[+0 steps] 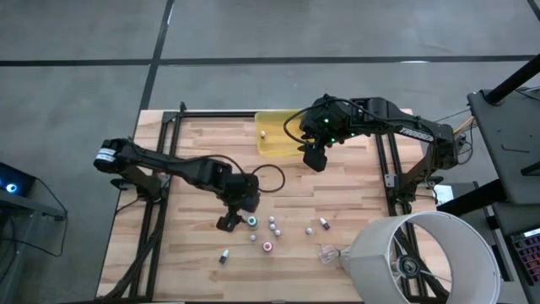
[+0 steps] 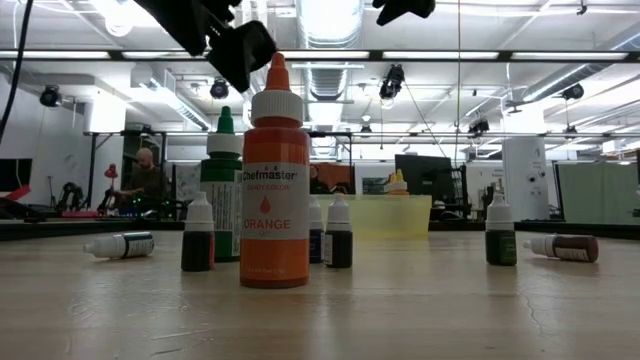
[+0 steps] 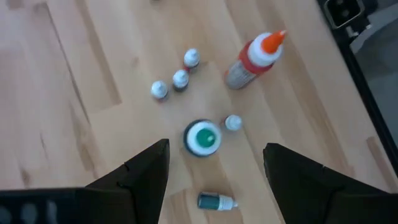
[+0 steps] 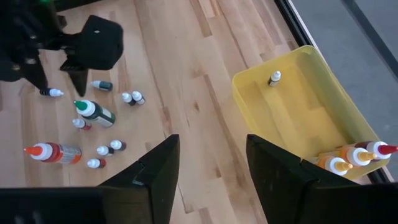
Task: Pick & Place food coloring
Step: Put the top small violet food coloring bottle into the yellow bin
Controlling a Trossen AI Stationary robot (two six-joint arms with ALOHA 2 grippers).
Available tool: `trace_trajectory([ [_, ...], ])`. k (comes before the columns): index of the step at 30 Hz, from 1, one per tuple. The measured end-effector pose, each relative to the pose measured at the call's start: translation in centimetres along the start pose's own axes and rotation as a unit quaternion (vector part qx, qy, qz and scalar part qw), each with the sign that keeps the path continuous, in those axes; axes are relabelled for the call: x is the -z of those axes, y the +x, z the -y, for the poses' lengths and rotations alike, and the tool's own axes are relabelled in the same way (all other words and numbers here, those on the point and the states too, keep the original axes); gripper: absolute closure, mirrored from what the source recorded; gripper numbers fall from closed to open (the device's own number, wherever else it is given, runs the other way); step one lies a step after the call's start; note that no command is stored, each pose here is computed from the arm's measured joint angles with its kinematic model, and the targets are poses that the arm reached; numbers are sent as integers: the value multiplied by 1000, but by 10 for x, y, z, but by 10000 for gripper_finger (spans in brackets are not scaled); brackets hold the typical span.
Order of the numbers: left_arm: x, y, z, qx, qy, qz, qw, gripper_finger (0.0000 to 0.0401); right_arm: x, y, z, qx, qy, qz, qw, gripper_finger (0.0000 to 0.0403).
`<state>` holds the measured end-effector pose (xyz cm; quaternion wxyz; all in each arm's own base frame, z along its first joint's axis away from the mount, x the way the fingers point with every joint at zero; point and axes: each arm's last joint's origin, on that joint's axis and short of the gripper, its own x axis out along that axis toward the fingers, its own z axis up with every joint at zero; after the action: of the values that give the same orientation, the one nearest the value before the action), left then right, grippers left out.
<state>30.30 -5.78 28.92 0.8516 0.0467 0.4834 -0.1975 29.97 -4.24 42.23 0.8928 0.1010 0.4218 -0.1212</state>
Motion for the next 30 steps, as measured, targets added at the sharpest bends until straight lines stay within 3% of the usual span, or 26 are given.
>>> trace_trajectory([
  [9,-6,3,9,4,13,20,1000,170,0,0,0,0,-1,0,1000,229],
  [20,-5,30,3,6,4,-18,1000,170,8,-3,1,5,-3,-35,999,229],
  [30,-5,32,2,2,4,-19,1000,170,17,-43,5,-2,-4,-1,1000,229],
])
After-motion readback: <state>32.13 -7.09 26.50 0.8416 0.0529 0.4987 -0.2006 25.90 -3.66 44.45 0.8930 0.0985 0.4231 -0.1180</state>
